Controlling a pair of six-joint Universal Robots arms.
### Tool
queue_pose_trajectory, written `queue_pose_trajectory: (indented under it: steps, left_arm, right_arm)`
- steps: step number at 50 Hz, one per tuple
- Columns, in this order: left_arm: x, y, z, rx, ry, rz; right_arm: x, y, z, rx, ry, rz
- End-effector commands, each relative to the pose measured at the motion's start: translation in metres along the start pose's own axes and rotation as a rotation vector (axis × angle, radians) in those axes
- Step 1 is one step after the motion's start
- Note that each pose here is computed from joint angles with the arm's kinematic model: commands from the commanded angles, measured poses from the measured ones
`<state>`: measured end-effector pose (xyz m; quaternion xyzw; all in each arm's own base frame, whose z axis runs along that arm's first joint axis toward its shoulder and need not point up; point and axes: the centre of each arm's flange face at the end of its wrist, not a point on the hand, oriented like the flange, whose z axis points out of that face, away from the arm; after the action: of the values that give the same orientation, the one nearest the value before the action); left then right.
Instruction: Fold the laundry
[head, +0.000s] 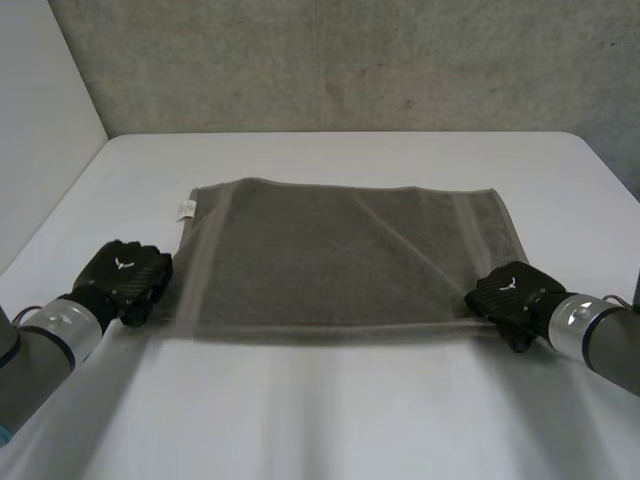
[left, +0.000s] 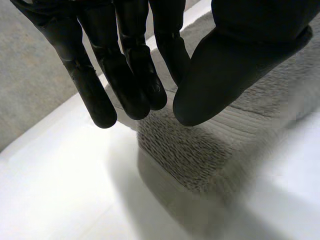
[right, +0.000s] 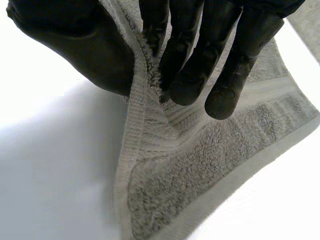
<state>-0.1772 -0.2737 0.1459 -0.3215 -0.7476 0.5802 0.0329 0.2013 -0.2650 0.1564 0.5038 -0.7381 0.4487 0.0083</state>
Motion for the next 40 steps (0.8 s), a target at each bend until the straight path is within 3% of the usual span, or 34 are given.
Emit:
queue_pose_trajectory:
  steps: [1, 9, 27, 40]
  left_arm:
    - [0.005, -0.001, -0.018, -0.052, 0.026, -0.027]
    - [-0.008, 0.009, -0.016, -0.053, -0.026, -0.034]
    - [0.008, 0.029, -0.018, -0.093, 0.057, -0.076]
    - [0.009, 0.033, -0.002, -0.034, 0.055, -0.041]
  right_arm:
    - [0.002, -0.009, -0.022, -0.02, -0.043, 0.023]
    - [-0.007, -0.006, -0.017, -0.026, -0.075, 0.027]
    - [-0.009, 0.0, -0.008, -0.024, -0.069, 0.031]
    - [-0.011, 0.005, -0.003, -0.033, -0.08, 0.035]
